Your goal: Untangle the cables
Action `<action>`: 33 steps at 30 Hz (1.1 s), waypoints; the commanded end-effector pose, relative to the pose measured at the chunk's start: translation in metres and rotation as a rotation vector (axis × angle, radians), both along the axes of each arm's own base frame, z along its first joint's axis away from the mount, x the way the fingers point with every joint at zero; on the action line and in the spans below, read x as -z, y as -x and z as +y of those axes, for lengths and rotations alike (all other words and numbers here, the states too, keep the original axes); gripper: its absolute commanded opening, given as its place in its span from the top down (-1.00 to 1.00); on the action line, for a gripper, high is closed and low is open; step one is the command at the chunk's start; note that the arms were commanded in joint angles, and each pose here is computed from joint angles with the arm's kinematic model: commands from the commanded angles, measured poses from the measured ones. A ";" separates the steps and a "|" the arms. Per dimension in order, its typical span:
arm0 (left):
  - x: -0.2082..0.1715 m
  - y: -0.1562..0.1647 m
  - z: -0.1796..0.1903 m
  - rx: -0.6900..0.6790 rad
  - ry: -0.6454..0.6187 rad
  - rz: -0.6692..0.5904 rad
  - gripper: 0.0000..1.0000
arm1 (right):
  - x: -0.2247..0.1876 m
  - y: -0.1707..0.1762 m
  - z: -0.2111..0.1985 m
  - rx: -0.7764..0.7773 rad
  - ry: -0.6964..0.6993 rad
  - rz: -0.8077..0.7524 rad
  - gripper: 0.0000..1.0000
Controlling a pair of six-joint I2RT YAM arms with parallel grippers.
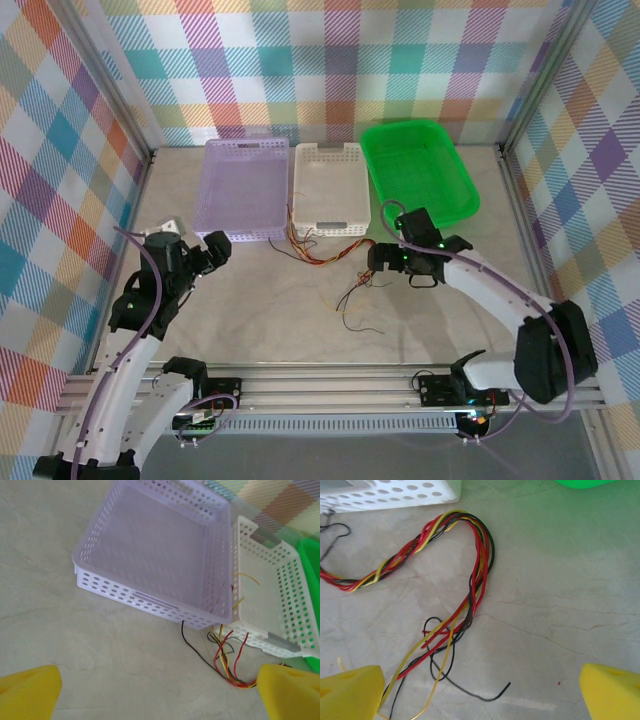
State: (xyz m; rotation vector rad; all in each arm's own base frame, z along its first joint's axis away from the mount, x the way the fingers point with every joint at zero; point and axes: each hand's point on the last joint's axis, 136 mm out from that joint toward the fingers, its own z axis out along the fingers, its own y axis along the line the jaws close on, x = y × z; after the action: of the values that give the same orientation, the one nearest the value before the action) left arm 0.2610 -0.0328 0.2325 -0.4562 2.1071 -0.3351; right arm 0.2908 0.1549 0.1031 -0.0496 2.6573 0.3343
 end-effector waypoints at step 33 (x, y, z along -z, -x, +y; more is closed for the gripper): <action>0.017 0.015 -0.014 0.054 0.046 0.125 -1.00 | 0.081 -0.057 0.029 0.008 0.208 0.094 -0.10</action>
State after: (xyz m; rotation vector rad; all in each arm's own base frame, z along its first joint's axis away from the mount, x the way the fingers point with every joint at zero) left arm 0.2494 -0.0417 0.2184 -0.4847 2.2170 -0.3780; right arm 0.3422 0.1818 0.0233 -0.1127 2.7815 0.0657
